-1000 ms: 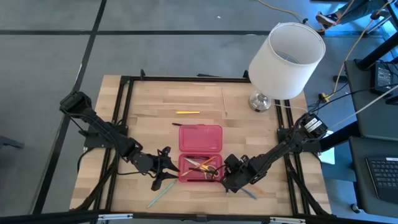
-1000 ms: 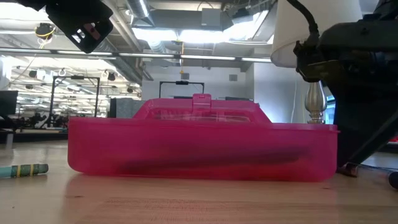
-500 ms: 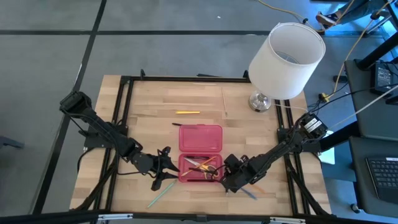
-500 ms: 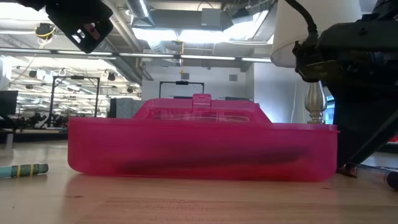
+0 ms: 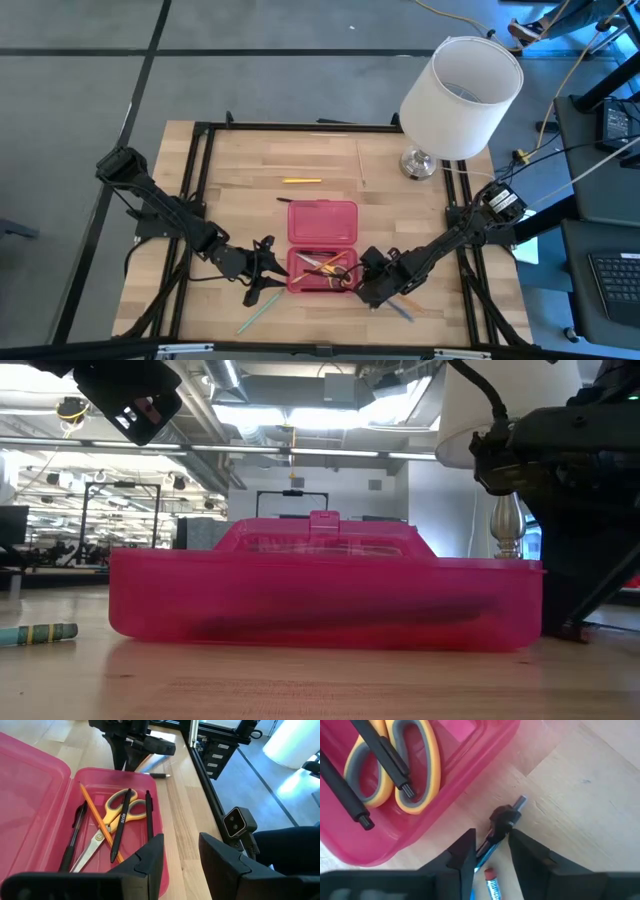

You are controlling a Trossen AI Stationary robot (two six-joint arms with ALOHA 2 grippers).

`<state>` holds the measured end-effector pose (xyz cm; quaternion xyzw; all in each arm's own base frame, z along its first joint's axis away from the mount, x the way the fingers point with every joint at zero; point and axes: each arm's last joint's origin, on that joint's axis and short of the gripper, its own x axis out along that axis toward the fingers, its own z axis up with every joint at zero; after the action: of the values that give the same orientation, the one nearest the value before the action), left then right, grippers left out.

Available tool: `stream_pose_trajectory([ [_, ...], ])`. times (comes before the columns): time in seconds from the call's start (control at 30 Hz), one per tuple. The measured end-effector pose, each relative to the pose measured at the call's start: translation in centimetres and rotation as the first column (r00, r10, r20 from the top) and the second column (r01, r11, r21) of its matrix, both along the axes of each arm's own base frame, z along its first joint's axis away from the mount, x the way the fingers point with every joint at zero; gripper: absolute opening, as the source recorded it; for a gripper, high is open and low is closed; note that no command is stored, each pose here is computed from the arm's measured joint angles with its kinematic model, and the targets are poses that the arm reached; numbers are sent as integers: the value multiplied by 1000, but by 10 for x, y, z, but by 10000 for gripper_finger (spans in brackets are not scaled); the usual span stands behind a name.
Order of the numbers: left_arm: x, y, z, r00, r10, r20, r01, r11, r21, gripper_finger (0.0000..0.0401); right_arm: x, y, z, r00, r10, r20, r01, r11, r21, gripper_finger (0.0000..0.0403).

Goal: Pick & place school supplies into a supply box
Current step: Put the black pen into the red supply box

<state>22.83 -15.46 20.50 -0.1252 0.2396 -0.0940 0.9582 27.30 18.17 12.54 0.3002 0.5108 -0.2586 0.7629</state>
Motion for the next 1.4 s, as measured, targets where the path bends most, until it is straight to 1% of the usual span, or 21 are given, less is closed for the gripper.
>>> stream_pose_trajectory([
  [0.3,0,0,0,1000,0,0,0,1000,0,116,-1,-1,0,1000,3,-13,-3,1000,-7,81],
  [0.37,0,0,0,1000,-1,0,1,1000,0,116,-2,-1,-1,999,36,-32,-36,999,-15,74],
  [0.47,0,0,0,1000,0,0,0,1000,0,116,-2,-1,-1,989,139,-51,-141,989,-44,64],
  [0.53,0,0,0,1000,-1,0,1,1000,-1,116,-2,-1,-1,981,186,-59,-189,980,-56,60],
  [0.67,0,0,0,1000,-1,0,1,1000,0,116,-2,-1,-1,968,242,-67,-247,966,-74,59],
  [0.87,0,0,0,1000,-1,0,1,1000,0,116,-2,0,-1,967,247,-54,-251,964,-87,67],
  [0.97,0,0,0,1000,-1,0,1,1000,-1,116,-2,0,-1,952,299,-63,-304,947,-102,70],
  [1.1,0,0,0,1000,-1,0,1,1000,0,116,-2,1,-1,921,382,-76,-388,913,-124,71],
  [1.23,0,0,0,1000,0,0,0,1000,-1,116,-1,1,-1,896,436,-81,-444,885,-143,71],
  [1.3,0,0,0,1000,-1,0,1,1000,-1,116,-1,1,-1,890,449,-79,-456,878,-147,71],
  [1.4,0,0,0,1000,-1,0,1,1000,-1,116,0,1,-1,890,449,-76,-455,878,-145,71],
])
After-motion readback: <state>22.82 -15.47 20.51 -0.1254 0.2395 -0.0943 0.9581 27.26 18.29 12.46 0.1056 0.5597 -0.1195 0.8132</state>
